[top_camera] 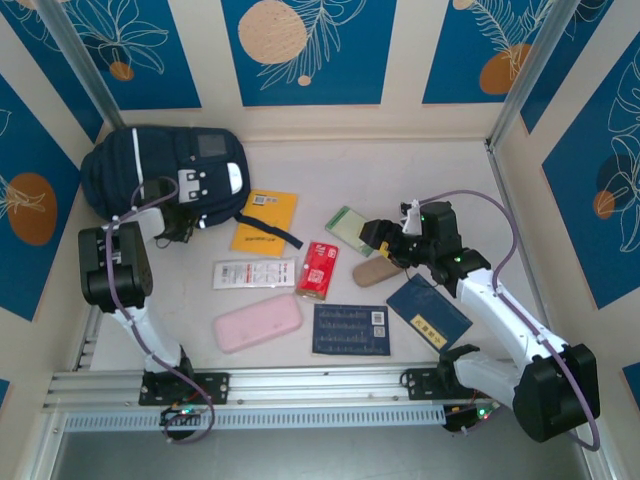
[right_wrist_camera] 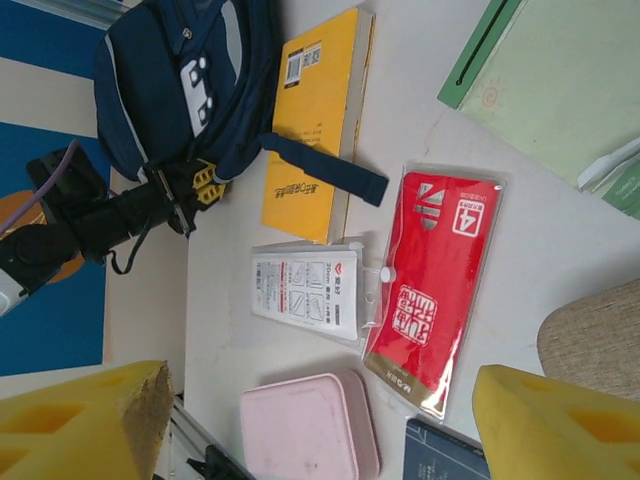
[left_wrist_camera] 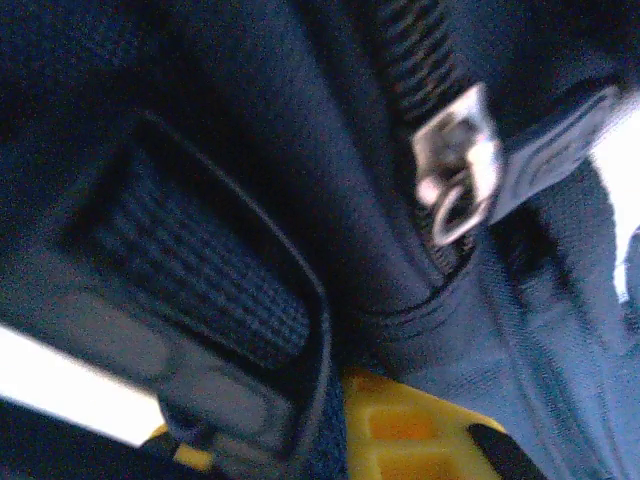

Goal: Pack the student bag
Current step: Move the student bag to the top-center of the table.

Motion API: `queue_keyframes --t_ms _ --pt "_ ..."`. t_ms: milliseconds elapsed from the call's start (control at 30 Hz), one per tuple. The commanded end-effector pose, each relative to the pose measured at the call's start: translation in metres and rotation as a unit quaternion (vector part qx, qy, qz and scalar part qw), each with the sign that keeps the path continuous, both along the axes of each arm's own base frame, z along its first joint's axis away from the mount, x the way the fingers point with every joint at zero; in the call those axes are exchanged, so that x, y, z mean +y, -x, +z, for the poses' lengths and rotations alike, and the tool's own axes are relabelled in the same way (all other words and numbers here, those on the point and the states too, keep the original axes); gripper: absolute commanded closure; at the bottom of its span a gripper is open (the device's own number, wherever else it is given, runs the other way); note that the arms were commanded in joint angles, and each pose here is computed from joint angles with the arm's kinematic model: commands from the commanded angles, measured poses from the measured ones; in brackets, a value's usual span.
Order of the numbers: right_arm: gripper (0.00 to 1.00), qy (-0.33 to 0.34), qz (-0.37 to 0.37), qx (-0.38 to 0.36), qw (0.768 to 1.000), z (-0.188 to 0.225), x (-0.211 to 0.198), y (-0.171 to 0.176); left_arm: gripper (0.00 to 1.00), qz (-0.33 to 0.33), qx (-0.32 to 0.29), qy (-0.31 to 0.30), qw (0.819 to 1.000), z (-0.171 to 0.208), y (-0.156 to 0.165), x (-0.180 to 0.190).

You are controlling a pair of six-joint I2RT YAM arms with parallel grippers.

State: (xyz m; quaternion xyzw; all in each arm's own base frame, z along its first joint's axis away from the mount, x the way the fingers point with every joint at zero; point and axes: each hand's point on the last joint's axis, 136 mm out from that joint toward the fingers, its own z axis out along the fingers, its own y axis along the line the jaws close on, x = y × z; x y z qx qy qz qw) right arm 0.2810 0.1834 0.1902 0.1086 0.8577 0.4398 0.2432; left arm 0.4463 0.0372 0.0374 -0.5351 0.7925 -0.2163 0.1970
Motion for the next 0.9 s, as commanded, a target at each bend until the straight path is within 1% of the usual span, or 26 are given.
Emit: queue_keyframes --t_ms 0,100,233,333,467,567,633,700,767,867 --pt "0.24 -0.014 0.012 -0.011 1.0 0.009 0.006 0.002 1.0 -0.011 -0.042 0.026 0.999 0.028 -0.012 -0.011" --pt "0.26 -0.01 0.014 -0.015 1.0 0.013 0.007 0.002 1.0 -0.016 -0.079 0.039 0.996 0.057 -0.023 -0.014" --pt "0.27 -0.004 0.015 -0.025 1.0 0.021 0.008 0.005 1.0 -0.019 -0.132 0.056 0.989 0.102 -0.037 -0.02" --pt "0.27 0.011 0.001 -0.028 1.0 0.023 0.002 0.005 1.0 -0.035 -0.165 0.064 0.984 0.136 -0.042 -0.028" --pt "0.26 0.018 -0.004 -0.029 0.999 0.027 0.0 0.005 1.0 -0.061 -0.203 0.071 0.975 0.173 -0.04 -0.044" --pt "0.26 0.015 0.001 -0.025 1.0 0.027 0.005 0.003 1.0 -0.075 -0.218 0.07 0.97 0.188 -0.034 -0.055" --pt "0.22 0.014 0.006 -0.03 0.999 0.03 0.01 0.001 1.0 -0.084 -0.228 0.067 0.968 0.195 -0.031 -0.062" --pt "0.17 0.005 0.008 -0.036 0.999 0.034 0.015 -0.004 1.0 -0.099 -0.235 0.062 0.965 0.202 -0.031 -0.07" --pt "0.09 -0.003 0.008 -0.027 1.0 0.036 0.021 -0.011 1.0 -0.119 -0.244 0.064 0.96 0.208 -0.034 -0.081" --pt "0.03 -0.012 0.011 -0.01 1.0 0.039 0.03 -0.022 1.0 -0.161 -0.258 0.071 0.95 0.217 -0.035 -0.106"
